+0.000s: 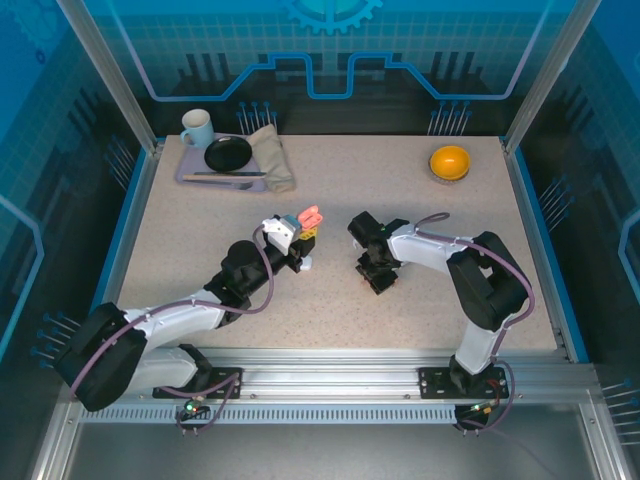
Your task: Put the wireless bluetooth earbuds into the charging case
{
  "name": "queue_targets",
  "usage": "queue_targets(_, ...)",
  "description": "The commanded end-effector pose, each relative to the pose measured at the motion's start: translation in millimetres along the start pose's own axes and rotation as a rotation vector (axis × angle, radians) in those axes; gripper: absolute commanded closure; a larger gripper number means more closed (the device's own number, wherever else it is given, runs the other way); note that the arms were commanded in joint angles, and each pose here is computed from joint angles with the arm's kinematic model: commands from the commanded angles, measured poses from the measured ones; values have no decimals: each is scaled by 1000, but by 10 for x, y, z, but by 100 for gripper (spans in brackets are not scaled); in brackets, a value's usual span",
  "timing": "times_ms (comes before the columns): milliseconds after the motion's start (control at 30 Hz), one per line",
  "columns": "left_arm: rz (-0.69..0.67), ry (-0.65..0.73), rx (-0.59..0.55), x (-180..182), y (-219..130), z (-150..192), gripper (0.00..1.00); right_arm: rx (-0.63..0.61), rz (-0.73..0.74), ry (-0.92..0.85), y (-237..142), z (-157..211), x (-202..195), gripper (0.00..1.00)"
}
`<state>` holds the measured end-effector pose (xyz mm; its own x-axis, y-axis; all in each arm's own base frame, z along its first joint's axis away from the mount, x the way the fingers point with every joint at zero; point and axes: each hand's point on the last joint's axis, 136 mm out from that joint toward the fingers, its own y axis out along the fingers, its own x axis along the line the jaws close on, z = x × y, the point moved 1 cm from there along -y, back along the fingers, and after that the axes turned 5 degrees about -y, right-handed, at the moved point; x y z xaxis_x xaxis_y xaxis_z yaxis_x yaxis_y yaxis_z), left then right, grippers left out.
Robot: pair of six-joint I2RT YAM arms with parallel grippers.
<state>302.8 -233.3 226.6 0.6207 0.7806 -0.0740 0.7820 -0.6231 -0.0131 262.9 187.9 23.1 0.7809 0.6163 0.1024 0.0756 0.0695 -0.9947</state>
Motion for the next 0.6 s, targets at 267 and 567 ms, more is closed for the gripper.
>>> queue_targets(267,34,-6,-60,-72,40,-179,100,11,-23,29,11,-38,91,60)
queue_targets(567,34,-9,-60,-71,40,-175,100,22,-27,34,-13,7,101,59)
